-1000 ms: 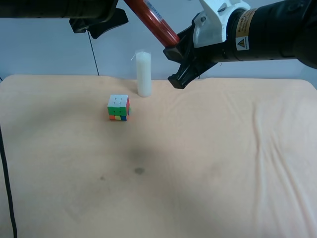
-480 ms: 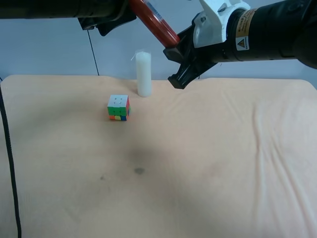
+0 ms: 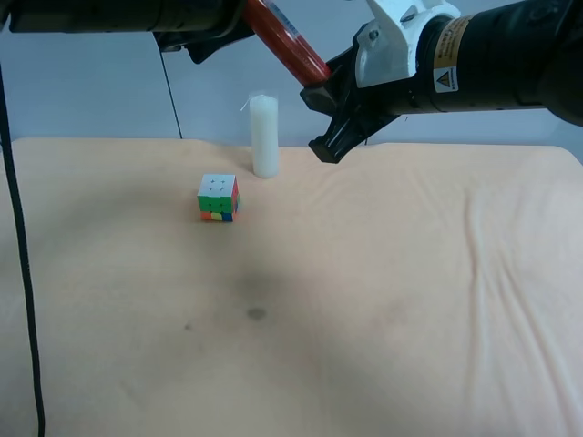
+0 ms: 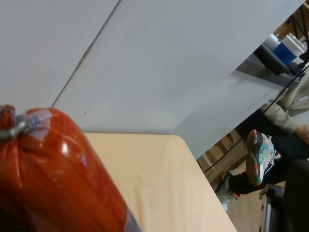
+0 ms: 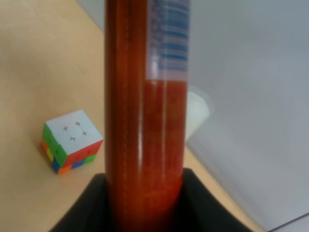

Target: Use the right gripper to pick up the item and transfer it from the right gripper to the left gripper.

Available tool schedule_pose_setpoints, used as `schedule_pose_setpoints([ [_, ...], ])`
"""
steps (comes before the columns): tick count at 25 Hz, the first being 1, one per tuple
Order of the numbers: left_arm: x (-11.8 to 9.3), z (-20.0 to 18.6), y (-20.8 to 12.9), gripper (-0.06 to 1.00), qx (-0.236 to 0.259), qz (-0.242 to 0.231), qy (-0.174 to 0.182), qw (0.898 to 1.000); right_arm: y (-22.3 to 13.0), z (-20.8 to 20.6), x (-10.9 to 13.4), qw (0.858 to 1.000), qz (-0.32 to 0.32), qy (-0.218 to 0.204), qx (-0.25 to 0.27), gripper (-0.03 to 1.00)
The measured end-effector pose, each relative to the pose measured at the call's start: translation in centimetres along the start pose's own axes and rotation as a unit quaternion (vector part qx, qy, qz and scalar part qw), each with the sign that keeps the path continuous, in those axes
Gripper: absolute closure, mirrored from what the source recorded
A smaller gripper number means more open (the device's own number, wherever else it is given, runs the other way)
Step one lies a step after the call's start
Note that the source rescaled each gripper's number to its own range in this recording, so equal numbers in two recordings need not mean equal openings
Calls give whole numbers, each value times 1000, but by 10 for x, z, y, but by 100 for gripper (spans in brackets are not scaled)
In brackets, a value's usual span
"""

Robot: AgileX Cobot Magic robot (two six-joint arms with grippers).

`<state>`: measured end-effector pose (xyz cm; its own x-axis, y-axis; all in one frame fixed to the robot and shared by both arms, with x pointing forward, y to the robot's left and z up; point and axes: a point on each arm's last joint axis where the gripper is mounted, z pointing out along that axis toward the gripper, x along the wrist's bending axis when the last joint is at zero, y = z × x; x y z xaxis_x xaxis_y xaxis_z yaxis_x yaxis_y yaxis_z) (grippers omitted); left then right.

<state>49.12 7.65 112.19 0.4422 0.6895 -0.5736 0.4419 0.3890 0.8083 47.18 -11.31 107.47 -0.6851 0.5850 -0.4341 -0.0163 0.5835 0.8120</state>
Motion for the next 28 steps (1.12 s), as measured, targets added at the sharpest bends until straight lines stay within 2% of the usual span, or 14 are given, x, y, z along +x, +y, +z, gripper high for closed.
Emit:
schedule_pose_setpoints([
  [2,0,0,0,4,0,1,0,1000,0,0,0,1000,0,0,0,96],
  [5,0,0,0,34,0,1,0,1000,0,0,0,1000,0,0,0,96],
  [9,0,0,0,80,0,2,0,1000,0,0,0,1000,3,0,0,96],
  [11,0,0,0,94,-1,3,0,1000,0,0,0,1000,3,0,0,96],
  [28,0,0,0,94,0,9,-1,1000,0,0,0,1000,3,0,0,96],
])
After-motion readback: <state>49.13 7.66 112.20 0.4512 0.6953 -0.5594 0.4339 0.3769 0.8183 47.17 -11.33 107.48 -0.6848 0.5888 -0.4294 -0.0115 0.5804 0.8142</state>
